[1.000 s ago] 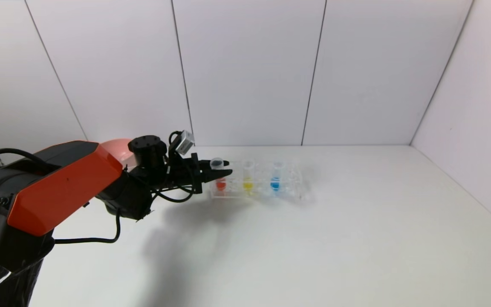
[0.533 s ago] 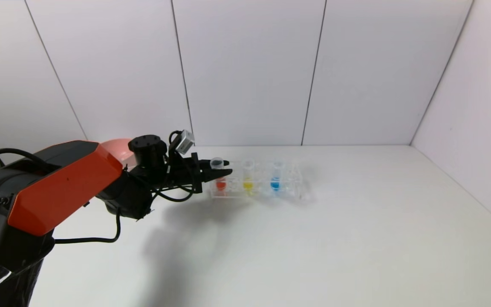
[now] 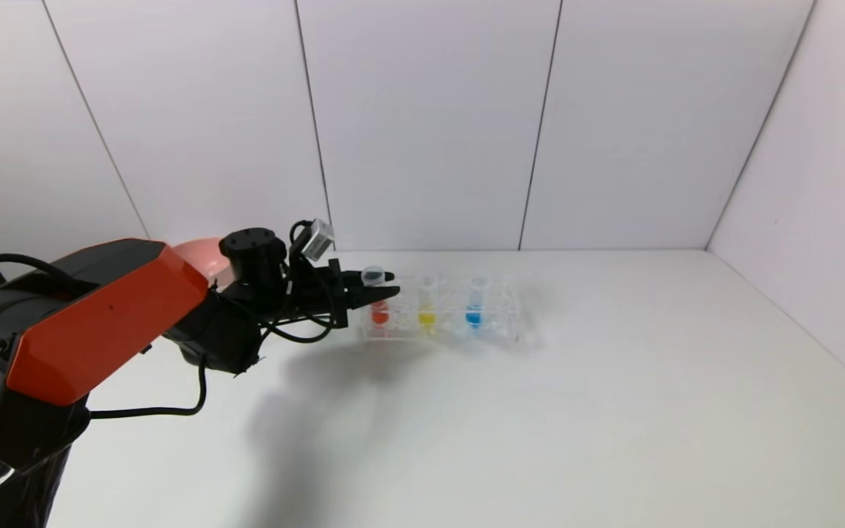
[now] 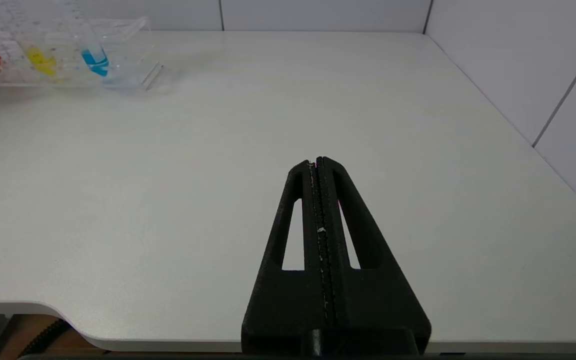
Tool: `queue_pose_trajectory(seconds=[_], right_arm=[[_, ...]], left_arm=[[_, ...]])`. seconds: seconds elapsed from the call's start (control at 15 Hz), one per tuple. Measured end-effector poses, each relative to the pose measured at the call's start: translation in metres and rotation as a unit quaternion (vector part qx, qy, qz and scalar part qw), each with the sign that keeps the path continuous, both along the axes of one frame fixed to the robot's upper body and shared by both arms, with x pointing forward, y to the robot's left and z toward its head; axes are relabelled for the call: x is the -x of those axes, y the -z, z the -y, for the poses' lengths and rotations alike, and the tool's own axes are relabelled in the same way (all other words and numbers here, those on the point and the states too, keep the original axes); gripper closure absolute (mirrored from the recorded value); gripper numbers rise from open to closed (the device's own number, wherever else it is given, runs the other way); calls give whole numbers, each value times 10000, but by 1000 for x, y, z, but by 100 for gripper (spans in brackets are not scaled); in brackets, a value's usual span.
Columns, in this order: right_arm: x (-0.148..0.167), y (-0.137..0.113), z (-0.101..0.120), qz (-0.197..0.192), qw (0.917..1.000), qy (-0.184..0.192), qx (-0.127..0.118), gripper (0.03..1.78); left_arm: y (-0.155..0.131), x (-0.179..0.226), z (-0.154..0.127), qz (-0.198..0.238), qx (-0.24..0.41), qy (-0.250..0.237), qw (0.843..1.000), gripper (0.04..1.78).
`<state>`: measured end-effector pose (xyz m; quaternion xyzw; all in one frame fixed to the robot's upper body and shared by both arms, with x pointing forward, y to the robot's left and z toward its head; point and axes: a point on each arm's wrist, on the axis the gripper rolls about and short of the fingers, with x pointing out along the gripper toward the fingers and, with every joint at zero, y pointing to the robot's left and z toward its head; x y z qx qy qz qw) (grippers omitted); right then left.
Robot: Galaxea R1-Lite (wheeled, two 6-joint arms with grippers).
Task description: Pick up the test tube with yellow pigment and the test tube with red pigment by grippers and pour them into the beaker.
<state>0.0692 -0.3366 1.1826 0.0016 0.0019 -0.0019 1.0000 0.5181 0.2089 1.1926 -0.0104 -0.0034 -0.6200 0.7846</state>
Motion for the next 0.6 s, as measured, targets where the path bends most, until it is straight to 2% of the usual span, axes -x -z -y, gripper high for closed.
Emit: queue_pose_trajectory(seconds=[0.27, 0.6], right_arm=[[0, 0, 0, 0, 10000, 4, 0, 170], [0, 0, 0, 2, 10000, 0, 0, 170]], left_arm=[[-14, -1, 0, -126, 0, -1, 9999, 129], [-33, -3, 0, 89, 51, -7, 9999, 129]])
